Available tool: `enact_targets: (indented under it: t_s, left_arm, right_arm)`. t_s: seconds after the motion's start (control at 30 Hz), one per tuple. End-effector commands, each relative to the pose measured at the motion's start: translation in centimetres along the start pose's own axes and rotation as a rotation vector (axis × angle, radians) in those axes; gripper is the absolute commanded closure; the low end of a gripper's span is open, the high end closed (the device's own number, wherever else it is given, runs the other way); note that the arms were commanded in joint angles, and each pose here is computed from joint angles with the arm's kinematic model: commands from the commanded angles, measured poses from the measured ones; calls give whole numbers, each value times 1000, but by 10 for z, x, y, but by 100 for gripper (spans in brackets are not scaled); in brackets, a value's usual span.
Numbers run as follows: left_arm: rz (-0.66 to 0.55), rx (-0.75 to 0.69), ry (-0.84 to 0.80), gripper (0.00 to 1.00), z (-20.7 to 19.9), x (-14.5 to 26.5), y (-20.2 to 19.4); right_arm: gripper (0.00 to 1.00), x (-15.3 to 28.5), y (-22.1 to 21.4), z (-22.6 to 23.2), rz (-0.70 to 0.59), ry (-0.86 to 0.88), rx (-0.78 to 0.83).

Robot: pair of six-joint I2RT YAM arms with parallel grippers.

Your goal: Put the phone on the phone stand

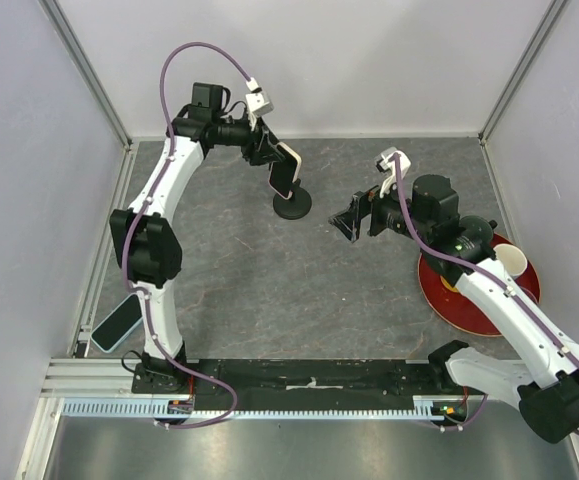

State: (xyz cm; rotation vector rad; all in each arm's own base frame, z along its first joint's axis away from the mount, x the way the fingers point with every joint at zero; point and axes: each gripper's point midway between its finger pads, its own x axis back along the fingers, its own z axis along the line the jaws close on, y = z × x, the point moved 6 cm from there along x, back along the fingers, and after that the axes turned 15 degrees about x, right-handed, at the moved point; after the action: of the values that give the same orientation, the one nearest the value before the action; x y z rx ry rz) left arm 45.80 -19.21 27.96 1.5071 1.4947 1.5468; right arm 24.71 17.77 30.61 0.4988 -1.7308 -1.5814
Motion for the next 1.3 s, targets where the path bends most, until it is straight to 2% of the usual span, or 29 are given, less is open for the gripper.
enact_targets:
  t_s: [0.0,0.33,0.5,0.6,0.67,0.7,0.77,0.8,0.83,0.9,0.97,1.27]
  left_arm:
    - [-48,-26,-180,41,-11,-3,6]
    - [-67,14,-284,45,-11,-14,0]
    - [-68,18,-291,61,-11,-14,-2]
    - [-73,22,-272,75,-11,-13,1]
    - [-70,67,-269,81,-11,-15,-8]
    - [-99,24,-263,83,-14,-11,1]
    - [-98,79,-263,87,-17,-13,-12]
    - [-137,18,-252,89,-19,-11,-2]
    - [-126,73,-255,90,-21,-13,-16]
    - [-169,21,-238,92,-22,-11,-10]
    - [-175,55,-225,97,-21,-13,-20]
    - [-314,73,-186,98,-2,-13,1]
  right_arm:
    - [2,2,10,-1,-21,-2,23]
    - [2,0,8,1,-12,16,15]
    - [2,0,8,1,-14,16,15]
    - [2,0,9,2,-14,22,16]
    - [2,-1,7,1,-11,20,13]
    - [2,-1,7,1,-11,20,13]
    - [2,-2,4,1,-5,21,11]
    - [2,-2,2,1,0,21,8]
    - [2,-2,2,2,1,23,9]
    - [2,-1,1,1,0,23,10]
    - [2,-1,0,1,3,22,10]
    - [2,2,2,0,-4,9,20]
